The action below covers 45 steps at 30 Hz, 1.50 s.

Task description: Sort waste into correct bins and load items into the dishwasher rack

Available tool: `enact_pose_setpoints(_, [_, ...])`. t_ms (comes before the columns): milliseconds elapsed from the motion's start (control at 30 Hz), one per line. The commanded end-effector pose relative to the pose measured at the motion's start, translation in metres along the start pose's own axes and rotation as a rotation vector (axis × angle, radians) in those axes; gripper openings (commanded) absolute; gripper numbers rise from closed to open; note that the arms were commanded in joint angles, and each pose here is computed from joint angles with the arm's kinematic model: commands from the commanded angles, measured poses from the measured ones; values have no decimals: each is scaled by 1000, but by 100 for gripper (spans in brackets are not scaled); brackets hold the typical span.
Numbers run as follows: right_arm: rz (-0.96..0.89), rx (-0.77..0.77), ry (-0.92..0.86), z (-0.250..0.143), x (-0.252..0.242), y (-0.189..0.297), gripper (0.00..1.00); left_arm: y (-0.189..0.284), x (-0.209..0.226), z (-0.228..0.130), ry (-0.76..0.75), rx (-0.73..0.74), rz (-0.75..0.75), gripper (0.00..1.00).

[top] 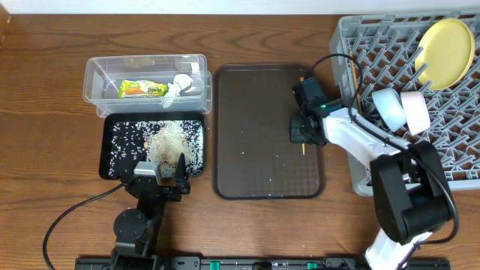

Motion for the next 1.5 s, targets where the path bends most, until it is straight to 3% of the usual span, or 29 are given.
enact_pose_setpoints(0, [109, -208, 187, 44, 3, 70, 2, -1, 5, -12, -16, 43, 13, 91])
enact_pose_setpoints(167, [34, -420, 206, 74, -43, 143, 1, -1, 5, -12, -16, 43, 13, 91])
enact_pose_setpoints(300, [-55, -483, 127, 79, -92, 162, 1, -1, 5, -12, -16, 43, 13, 91])
enact_pose_setpoints(467, [-105, -451, 69, 77, -133, 145, 1, -1, 5, -12, -16, 43, 13, 91])
enact_pose_setpoints(733, [-108, -298, 156, 70, -142, 87, 1, -1, 5, -12, -16, 43, 13, 91])
enact_pose_setpoints(800, [-108, -298, 155, 70, -142, 86, 33, -1, 5, -12, -16, 43, 13, 91])
enact_pose_setpoints(833, [-110, -308, 150, 71, -142, 91, 43, -1, 5, -12, -16, 43, 13, 91])
enact_pose_setpoints(900, [-110, -332, 120, 72, -142, 101, 50, -1, 5, -12, -16, 43, 13, 91])
enact_pose_setpoints(1067, [-29, -434, 102, 66, -118, 157, 52, -1, 5, -12, -16, 43, 13, 91])
enact_pose_setpoints(1267, [175, -563, 212, 37, -47, 236, 56, -1, 5, -12, -16, 43, 13, 91])
enact_pose_setpoints(1300, [193, -578, 237, 31, -37, 246, 61, -1, 5, -12, -16, 43, 13, 91])
enact_pose_setpoints(1367, [214, -608, 287, 16, -19, 266, 99, -1, 5, -12, -16, 43, 13, 91])
enact_pose_setpoints(1467, [252, -653, 358, -5, 5, 292, 99, -1, 5, -12, -16, 43, 13, 91])
Point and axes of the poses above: each gripper's point midway between its finger pads, its own y axis back along the fingers, its own x axis along the line the jaws close on, z = x × y, the point moved 4 cm from there along y, back along the fingers, and after that the axes turned 15 degrees about y, right-handed, at the moved point
